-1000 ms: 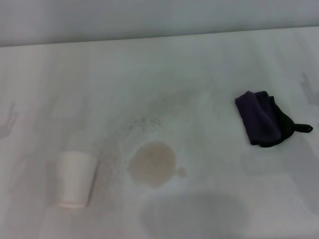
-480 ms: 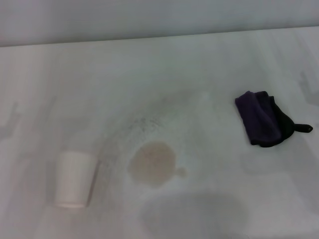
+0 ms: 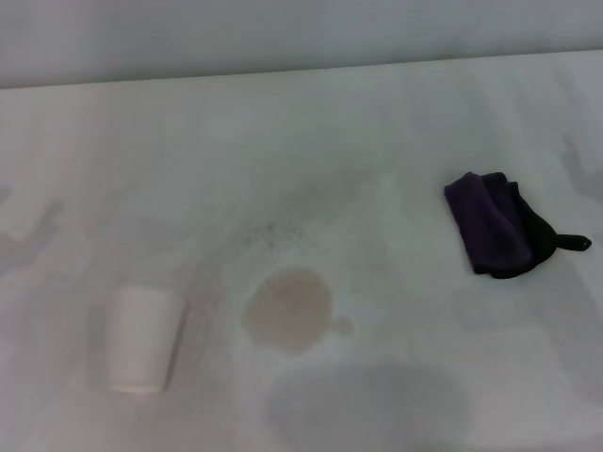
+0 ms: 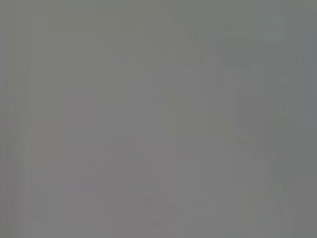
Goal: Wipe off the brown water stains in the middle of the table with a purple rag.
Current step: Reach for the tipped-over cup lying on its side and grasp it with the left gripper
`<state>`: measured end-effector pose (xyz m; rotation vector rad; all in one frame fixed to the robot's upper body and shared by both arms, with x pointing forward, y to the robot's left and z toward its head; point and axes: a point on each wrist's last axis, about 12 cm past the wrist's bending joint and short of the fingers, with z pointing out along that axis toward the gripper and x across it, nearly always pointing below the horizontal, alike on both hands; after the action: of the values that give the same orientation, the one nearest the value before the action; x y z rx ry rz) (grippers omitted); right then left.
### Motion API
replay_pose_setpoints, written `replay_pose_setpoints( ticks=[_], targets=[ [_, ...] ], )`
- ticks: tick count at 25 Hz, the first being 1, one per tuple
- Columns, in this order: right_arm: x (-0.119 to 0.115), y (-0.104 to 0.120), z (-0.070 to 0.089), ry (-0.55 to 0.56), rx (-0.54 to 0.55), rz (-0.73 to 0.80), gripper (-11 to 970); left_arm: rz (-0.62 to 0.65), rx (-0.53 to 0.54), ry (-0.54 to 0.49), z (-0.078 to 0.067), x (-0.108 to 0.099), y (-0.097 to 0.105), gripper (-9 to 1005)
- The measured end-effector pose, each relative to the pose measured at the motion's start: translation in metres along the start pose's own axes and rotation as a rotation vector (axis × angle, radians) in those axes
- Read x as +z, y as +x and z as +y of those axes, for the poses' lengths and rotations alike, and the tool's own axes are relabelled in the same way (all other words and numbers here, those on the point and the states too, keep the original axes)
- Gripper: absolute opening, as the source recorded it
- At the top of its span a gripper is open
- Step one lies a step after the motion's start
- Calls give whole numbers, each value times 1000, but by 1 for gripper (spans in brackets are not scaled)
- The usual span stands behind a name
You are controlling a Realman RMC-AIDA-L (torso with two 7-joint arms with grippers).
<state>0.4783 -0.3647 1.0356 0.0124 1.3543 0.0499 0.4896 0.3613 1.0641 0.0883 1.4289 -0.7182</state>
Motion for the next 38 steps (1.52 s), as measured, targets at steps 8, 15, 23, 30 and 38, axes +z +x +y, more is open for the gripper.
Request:
replay_pose_setpoints(
  ticks=[8,15,23,30,38],
  targets=[
    [-2,2,2,2,14,9,691,297,-139,125,1,8,-39,887],
    [-2,2,2,2,16,9,690,616,-227,51,-4,27,-68,884],
    [-1,2,2,6,17,10,690,928,-320,23,-18,52,-93,884],
    [0,3,6,-5,28,10,690,1013,-421,-37,-13,60,-118,885],
    [-3,7,15,-12,62,25,690,1224,-464,-115,-11,72,-111,884]
  ],
)
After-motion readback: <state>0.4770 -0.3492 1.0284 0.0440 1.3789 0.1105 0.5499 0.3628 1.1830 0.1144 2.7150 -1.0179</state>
